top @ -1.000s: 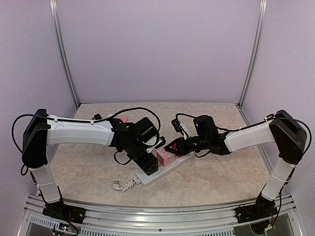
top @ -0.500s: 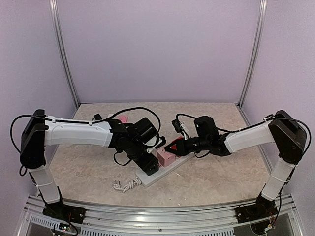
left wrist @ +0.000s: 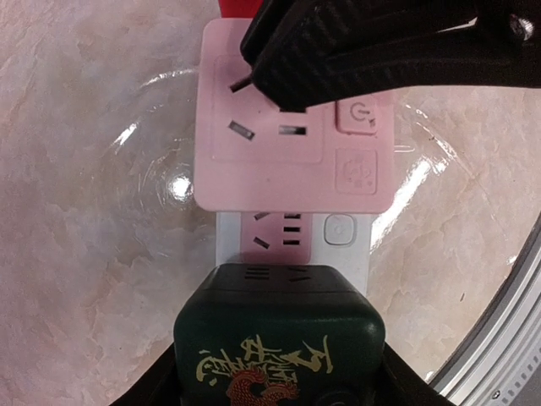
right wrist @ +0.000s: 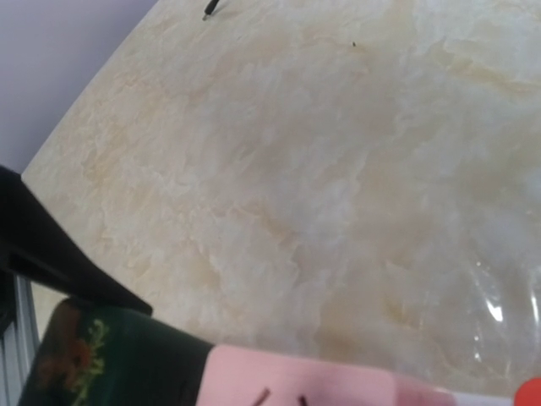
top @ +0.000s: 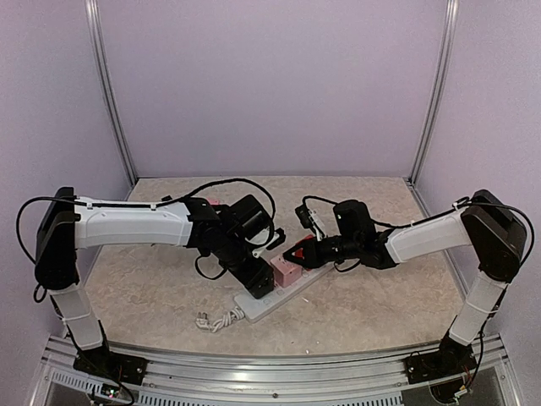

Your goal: Pull the plug off the socket

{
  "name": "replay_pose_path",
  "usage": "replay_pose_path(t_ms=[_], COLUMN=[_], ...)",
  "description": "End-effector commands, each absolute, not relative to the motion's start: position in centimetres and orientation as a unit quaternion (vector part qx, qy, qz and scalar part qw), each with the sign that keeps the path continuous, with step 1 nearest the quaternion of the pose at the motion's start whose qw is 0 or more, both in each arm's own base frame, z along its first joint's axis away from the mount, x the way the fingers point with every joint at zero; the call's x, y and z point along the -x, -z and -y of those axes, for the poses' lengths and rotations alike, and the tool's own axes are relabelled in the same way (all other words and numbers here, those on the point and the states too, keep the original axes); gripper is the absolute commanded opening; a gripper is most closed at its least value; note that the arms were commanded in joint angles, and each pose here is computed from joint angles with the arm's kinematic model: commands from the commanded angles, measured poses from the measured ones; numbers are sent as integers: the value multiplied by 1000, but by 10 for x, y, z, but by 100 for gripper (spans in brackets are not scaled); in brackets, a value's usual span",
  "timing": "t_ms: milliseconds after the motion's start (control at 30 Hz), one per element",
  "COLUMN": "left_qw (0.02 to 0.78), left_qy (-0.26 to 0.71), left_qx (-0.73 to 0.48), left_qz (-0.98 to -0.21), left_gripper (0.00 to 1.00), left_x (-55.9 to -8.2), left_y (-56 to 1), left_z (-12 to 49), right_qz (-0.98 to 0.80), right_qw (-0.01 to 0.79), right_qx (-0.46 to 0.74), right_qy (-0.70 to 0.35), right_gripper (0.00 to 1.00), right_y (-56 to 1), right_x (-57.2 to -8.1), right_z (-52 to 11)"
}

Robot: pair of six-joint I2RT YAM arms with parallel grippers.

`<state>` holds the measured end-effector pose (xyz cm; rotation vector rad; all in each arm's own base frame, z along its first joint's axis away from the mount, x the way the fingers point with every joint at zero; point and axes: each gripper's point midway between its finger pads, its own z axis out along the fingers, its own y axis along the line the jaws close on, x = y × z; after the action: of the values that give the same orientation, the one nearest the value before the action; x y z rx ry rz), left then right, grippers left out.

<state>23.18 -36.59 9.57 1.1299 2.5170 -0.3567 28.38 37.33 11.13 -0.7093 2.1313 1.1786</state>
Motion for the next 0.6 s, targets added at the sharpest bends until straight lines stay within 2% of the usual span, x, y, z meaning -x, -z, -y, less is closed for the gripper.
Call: replay_pose_path(t_ms=[0, 267, 567], left_qw=[228, 242, 280], left_qy=[167, 191, 231], left_qx=[-386, -353, -257], left_qz=[-879, -883, -896], left_gripper=[16, 16, 16], left_x=[-240, -253, -288], left_y=[-141, -152, -172], left_z=[385, 361, 310], right_qz=[-858, -850, -829], right_qw=[218, 218, 250], right_qx=[249, 254, 264], right_qy=[-392, -406, -424], right_gripper=[10, 13, 29], right_y=[-50, -56, -101], right_x=[-262, -261, -271], right_z=[-351, -356, -367])
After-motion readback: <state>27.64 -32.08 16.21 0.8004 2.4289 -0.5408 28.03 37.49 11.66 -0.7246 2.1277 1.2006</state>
